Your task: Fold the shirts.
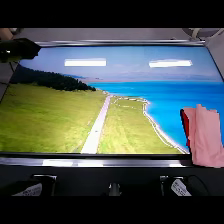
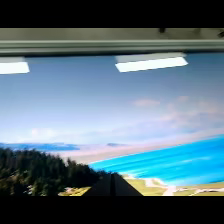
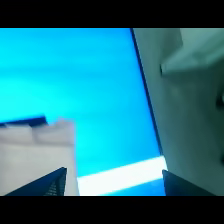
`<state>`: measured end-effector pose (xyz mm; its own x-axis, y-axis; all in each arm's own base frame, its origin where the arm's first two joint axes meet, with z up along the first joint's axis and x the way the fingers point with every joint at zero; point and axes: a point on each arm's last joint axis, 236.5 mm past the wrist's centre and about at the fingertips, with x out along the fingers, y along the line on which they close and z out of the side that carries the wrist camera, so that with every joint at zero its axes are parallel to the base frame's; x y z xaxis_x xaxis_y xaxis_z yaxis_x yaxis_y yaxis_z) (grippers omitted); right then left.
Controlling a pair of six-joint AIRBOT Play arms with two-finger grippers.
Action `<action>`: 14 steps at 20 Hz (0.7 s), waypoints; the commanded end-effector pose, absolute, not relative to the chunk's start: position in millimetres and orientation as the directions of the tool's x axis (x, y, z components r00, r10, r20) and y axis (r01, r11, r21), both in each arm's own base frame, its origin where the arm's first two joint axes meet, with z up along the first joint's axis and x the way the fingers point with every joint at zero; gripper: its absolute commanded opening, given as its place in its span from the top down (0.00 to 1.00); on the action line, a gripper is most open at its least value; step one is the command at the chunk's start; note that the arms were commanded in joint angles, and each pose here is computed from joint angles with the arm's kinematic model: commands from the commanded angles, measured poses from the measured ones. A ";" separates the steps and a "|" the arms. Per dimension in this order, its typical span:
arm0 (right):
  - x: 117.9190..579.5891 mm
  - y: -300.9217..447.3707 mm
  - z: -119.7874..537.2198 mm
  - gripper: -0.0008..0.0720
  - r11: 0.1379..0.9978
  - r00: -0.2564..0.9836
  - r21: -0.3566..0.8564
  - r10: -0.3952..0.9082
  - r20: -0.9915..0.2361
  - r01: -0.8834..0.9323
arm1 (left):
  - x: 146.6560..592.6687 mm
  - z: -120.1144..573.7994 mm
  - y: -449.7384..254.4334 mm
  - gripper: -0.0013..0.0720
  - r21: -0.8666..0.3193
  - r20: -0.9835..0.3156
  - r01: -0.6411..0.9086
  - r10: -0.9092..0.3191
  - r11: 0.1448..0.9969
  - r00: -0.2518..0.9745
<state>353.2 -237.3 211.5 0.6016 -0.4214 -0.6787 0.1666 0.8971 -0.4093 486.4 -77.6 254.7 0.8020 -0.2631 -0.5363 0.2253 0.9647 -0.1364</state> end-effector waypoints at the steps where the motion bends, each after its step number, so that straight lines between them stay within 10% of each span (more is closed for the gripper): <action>1: 423.0 -108.8 206.8 0.15 0.927 0.681 -0.358 -0.191 -0.706 -0.111 | 489.5 175.4 -37.5 0.77 0.092 -0.752 0.048 0.038 0.995 0.658; 3: 417.9 -36.2 133.4 0.11 0.926 0.469 -0.190 -0.016 -0.883 -0.327 | 458.8 105.4 -45.8 0.13 0.079 -0.914 0.064 0.046 0.995 0.404; 5: 383.4 21.3 71.0 0.15 0.908 0.149 0.101 0.175 -0.973 -0.407 | 414.9 53.2 -69.4 0.14 -0.011 -0.989 0.158 -0.034 0.987 0.141; 7: 371.1 39.1 47.6 0.23 0.885 0.018 0.185 0.214 -0.977 -0.428 | 409.9 43.6 -82.3 0.14 -0.074 -0.983 0.128 -0.094 0.989 0.155; 14: 377.2 24.6 45.6 0.22 0.907 0.047 0.098 0.129 -0.991 -0.411 | 422.7 57.8 -60.8 0.14 0.010 -0.964 0.071 -0.009 0.997 0.266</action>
<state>382.3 22.0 49.9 0.0815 0.1348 -0.9875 -0.4100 0.9076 0.0900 426.5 -66.0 60.3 0.2777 -0.0327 -0.9601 0.0793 0.9968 -0.0110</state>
